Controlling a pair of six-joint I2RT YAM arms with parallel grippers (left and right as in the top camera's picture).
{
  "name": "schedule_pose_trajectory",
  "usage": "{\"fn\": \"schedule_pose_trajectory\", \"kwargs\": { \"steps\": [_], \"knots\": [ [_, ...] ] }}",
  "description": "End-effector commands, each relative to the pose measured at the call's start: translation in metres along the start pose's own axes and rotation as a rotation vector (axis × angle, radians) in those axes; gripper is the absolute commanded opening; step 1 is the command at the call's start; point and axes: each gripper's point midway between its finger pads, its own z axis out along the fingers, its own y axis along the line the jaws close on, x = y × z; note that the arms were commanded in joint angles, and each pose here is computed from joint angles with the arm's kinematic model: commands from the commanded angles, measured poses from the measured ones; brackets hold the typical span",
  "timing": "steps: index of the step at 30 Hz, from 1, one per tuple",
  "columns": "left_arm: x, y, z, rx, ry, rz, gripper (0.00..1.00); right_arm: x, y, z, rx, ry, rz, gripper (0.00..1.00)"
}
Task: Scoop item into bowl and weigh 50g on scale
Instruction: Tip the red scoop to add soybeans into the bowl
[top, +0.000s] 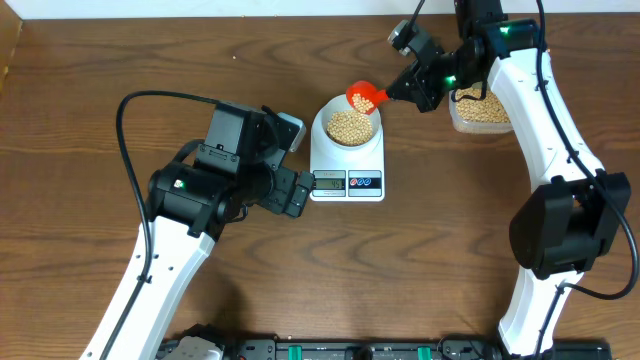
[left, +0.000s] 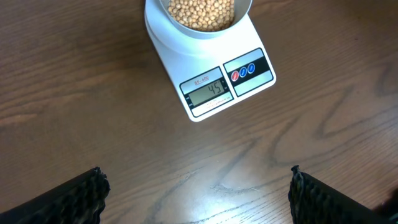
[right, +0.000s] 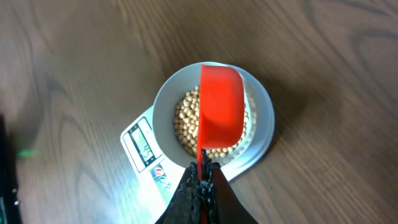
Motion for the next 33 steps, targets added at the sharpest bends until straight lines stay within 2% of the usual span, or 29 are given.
{"fn": "schedule_pose_trajectory", "kwargs": {
  "steps": [1,19,33],
  "knots": [
    [0.002,0.000,0.002,0.010,0.011,0.004,0.95,-0.010,0.011,-0.002,-0.033,-0.027,-0.043,0.01],
    [0.002,0.000,0.002,0.010,0.011,0.004,0.95,-0.014,0.015,0.001,-0.040,-0.029,-0.026,0.01],
    [0.002,0.000,0.002,0.010,0.011,0.004,0.95,-0.017,0.026,0.012,-0.035,-0.003,-0.087,0.01]
  ]
}}
